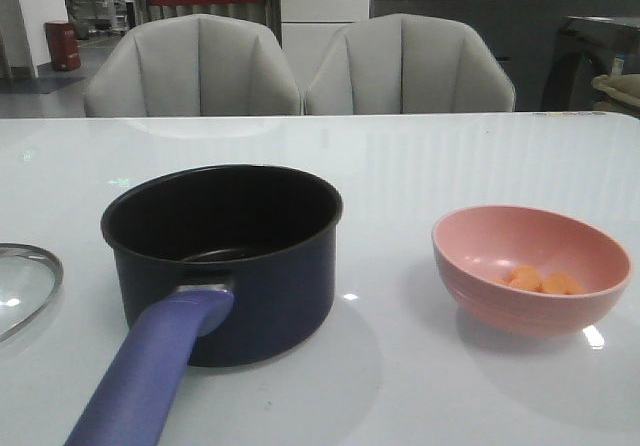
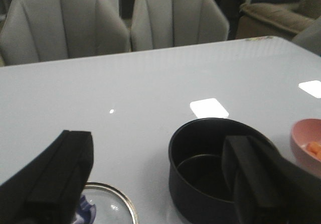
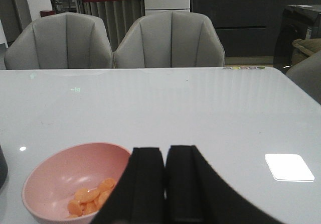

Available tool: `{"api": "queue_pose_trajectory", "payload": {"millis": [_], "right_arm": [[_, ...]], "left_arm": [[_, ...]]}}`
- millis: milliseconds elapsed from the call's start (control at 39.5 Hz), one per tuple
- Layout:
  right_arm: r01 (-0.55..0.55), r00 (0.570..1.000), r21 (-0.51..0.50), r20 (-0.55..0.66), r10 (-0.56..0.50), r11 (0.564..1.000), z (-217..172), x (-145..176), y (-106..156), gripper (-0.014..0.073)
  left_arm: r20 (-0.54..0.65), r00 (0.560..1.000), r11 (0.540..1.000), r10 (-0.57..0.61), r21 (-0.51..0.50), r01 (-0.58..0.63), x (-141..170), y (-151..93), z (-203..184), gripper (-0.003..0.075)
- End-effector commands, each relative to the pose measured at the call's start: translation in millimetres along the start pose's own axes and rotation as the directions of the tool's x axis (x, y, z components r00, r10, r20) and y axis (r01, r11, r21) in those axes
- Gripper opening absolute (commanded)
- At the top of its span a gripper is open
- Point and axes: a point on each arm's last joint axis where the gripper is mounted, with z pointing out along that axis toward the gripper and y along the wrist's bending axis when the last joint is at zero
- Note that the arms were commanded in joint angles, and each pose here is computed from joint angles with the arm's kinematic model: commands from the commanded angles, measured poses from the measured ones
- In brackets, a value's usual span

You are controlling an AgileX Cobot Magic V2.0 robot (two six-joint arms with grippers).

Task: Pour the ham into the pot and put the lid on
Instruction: 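Move the right gripper down to the rim of the pink bowl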

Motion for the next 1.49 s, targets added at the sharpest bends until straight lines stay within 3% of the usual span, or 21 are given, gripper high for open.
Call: {"api": "queue_pose_trajectory", "payload": {"millis": [0,228,557,684,861,1165,1266,1392,1468], "right_arm": [[0.012,0.997,0.008,0.082,-0.013,1.0,-1.4,-4.3,-0.7,0.0148],[0.012,0.997,0.008,0.082,-0.013,1.0,-1.4,-4.3,-0.7,0.0148],[-0.035,0.969,-0.001,0.247,0.034,0.999,-5.1,-32.2,0.5,0.0148],[-0.035,0.995,-0.003,0.088,0.035,0.999,2.4,-51.5,4.2,0.0148],[-0.035,0.992,0.002,-0.122,0.035,0.999,22.7,-76.9,8.4,0.0148],[-0.094,0.962,0.02,-0.256,0.096,0.995,41.7,-68.6,8.7,0.0163],[-0.093,0.943,0.027,-0.319,0.097,0.995,51.1,-68.7,9.0,0.0246],[-0.092,0.904,0.033,-0.417,0.097,0.995,71.5,-72.2,10.6,0.043],[-0.091,0.879,0.025,-0.468,0.092,0.996,85.1,-75.1,13.1,0.0498]], "left_arm": [[0.159,0.987,0.999,0.016,0.043,-0.023,-3.1,-2.9,-16.7,0.0574],[0.295,0.955,0.998,0.031,0.049,-0.047,18.1,-1.3,-37.6,0.0574],[0.288,0.956,0.997,0.046,0.042,-0.061,24.1,-0.6,-36.4,0.0574],[0.292,0.955,0.997,0.046,0.041,-0.061,23.8,-0.6,-36.5,0.0574],[0.302,0.952,0.997,0.045,0.04,-0.06,22.9,-0.6,-36.8,0.0574],[0.302,0.952,0.997,0.045,0.04,-0.06,22.9,-0.6,-36.8,0.0574],[0.302,0.952,0.997,0.045,0.04,-0.06,22.9,-0.6,-36.8,0.0574],[0.304,0.952,0.997,0.045,0.04,-0.06,22.7,-0.6,-36.9,0.0574],[0.304,0.952,0.997,0.045,0.04,-0.06,22.7,-0.6,-36.9,0.0574]]}}
